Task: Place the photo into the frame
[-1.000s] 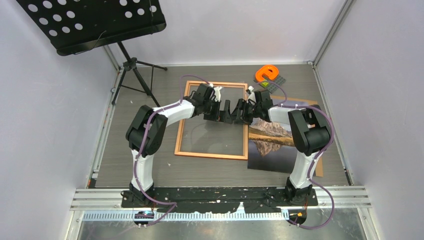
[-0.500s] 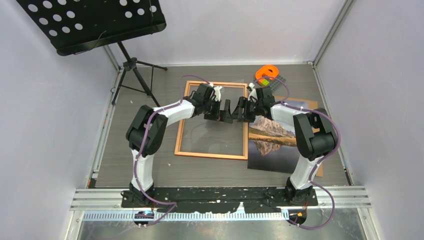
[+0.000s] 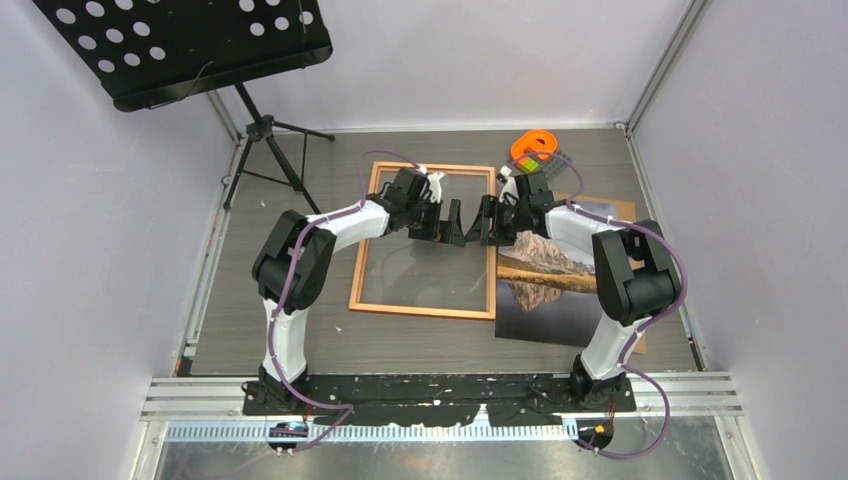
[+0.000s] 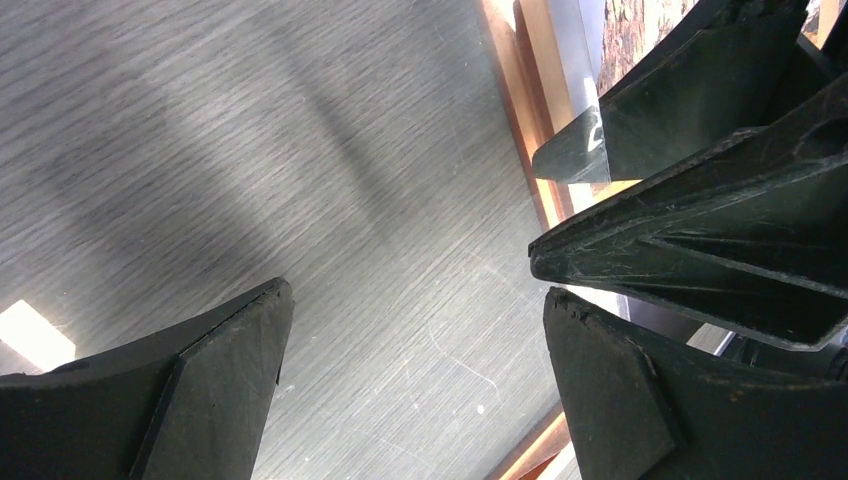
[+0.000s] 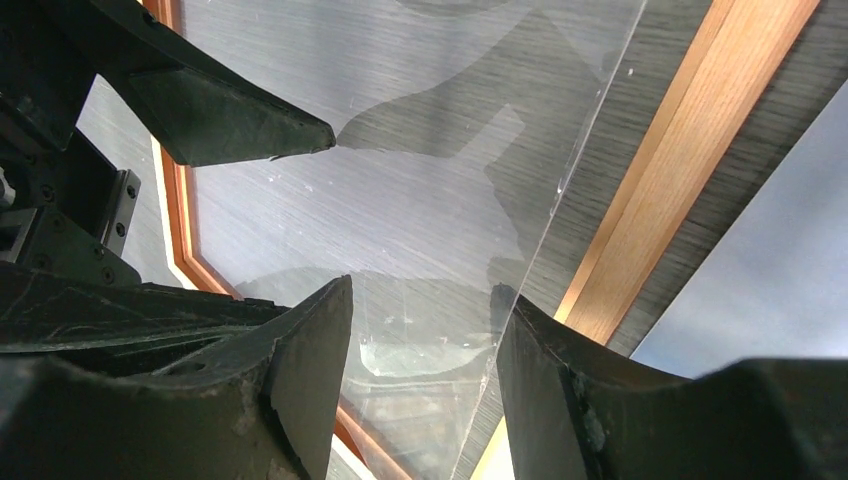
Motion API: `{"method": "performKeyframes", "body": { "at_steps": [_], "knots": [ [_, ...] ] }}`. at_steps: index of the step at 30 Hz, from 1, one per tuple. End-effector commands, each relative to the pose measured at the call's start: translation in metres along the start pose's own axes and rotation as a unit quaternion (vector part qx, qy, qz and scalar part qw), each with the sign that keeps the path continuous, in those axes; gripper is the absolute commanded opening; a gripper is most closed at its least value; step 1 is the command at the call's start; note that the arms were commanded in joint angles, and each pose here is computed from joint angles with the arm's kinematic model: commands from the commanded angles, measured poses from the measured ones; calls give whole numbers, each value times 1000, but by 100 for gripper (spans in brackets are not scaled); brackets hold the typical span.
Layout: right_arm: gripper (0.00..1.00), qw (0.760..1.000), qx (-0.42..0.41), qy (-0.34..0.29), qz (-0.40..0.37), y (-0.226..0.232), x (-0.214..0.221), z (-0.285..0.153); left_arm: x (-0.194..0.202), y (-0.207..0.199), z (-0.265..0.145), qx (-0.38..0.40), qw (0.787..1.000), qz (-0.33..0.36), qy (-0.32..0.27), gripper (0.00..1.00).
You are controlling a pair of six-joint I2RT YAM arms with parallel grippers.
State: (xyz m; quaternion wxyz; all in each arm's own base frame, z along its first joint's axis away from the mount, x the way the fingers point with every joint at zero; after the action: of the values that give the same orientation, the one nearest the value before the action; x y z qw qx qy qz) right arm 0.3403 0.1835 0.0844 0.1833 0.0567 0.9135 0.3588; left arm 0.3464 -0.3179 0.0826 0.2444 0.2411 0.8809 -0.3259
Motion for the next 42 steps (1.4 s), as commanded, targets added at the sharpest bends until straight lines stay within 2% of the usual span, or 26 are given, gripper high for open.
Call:
{"method": "performKeyframes", "body": {
  "at_steps": [1,42],
  "knots": [
    [60,998,-21,-44,-42,24,-26,-19,4,5,6,-10,1000,13,-2,99],
    [60,993,22,-71,-88,20,-36,-50,-1,7,-2,-19,1000,17,-11,99]
  ]
}}
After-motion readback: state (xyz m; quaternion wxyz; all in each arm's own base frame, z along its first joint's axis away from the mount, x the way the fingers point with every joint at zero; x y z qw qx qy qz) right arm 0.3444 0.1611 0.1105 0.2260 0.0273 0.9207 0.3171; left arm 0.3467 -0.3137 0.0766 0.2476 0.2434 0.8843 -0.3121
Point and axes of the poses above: each gripper's point midway between its finger pads, its own z axis out along the fingers, its own y axis along the line the jaws close on, x = y × z, the point moved 4 cm from there along -z, back along the fingers, and after that the axes turned 9 degrees about z, right-handed, at the moved point
